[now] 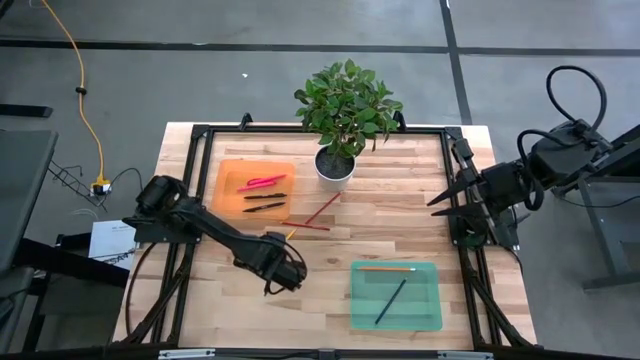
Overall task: Sort pens & pencils
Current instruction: Put the black pen into the orange bin
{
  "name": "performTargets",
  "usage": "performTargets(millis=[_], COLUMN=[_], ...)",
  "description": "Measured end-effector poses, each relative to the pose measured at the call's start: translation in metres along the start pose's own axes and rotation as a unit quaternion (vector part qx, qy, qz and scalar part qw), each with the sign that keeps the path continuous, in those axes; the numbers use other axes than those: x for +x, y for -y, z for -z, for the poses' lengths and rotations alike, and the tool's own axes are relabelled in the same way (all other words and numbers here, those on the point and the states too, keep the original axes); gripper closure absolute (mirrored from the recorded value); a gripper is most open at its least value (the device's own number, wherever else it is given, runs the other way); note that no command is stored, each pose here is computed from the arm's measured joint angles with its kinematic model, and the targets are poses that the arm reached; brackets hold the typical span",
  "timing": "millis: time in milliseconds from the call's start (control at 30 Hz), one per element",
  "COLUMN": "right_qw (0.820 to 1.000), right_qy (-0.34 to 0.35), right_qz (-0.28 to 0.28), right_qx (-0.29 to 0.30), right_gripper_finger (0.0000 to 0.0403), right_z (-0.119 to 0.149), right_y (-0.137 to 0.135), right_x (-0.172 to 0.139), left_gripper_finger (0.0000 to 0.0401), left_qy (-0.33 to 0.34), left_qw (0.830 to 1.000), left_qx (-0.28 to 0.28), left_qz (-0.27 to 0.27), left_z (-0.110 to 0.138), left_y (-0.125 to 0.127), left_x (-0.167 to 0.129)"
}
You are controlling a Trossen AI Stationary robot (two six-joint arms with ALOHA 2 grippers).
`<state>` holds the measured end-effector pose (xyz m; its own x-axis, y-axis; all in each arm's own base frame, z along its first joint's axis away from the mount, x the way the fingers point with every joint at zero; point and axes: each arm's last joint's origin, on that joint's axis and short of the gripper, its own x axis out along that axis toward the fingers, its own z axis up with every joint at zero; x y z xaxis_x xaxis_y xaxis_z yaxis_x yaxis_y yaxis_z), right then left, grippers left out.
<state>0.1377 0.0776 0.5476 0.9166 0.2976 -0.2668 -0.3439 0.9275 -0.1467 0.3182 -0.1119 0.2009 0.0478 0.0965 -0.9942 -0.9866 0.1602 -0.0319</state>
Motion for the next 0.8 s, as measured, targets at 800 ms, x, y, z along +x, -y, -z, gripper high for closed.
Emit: performTargets(millis=[800], right_qw=[0.999], right_qy=[-0.007], right_qz=[0.040], right_qx=[0.012], right_gripper_finger=[0.0336], right_z=[0.001], right_y=[0.013], right_x=[0.003], left_gripper_finger=[0.0364], left_qy=[0.065], left_qw=[0.996], left_qx=[0.055], left_qz=[-0.002], left_z=[-0.078], left_y=[-0.021], left_x=[-0.036])
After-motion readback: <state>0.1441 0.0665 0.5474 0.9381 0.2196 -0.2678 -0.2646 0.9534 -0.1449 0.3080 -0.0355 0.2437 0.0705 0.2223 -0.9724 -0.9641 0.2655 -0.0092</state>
